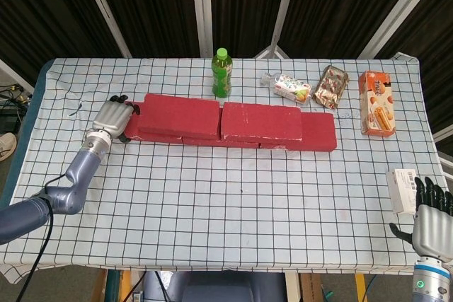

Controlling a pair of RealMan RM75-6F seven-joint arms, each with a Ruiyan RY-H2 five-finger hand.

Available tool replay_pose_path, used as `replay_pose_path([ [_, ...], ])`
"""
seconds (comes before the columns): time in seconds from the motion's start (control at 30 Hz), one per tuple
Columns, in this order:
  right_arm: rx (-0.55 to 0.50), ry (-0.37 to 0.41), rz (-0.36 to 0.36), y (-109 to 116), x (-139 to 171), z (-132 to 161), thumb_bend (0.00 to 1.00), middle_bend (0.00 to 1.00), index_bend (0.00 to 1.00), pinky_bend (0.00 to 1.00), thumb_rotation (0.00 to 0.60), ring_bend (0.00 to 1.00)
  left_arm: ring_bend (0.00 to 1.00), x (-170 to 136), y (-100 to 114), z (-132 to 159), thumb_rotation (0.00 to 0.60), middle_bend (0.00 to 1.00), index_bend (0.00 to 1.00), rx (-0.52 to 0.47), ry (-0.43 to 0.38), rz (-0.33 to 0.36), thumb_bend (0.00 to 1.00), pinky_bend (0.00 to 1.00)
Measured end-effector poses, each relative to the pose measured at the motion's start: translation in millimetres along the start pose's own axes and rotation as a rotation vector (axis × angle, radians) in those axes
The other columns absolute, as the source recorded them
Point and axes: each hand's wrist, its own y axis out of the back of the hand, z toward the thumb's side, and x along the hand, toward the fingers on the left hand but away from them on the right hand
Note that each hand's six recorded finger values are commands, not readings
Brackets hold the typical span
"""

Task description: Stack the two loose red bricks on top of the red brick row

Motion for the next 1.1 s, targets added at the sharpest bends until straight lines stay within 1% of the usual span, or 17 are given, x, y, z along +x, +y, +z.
replay_pose_path([
  [0.5, 0.003, -0.003, 0.002, -0.6, -0.2, 0.4, 0.19, 0.00, 0.00, 0.00, 0.600, 0.00, 0.11, 1.8, -1.4, 4.8, 0.600, 0.31, 0.32, 0.002, -0.013, -0.014, 0.13, 0.14],
  [1.1, 0.009, -0.015, 0.004, -1.6, 0.1, 0.3, 0.19, 0.00, 0.00, 0.00, 0.600, 0.00, 0.11, 3.4, -1.7, 3.8, 0.600, 0.31, 0.31, 0.002, -0.014, -0.022, 0.13, 0.14],
])
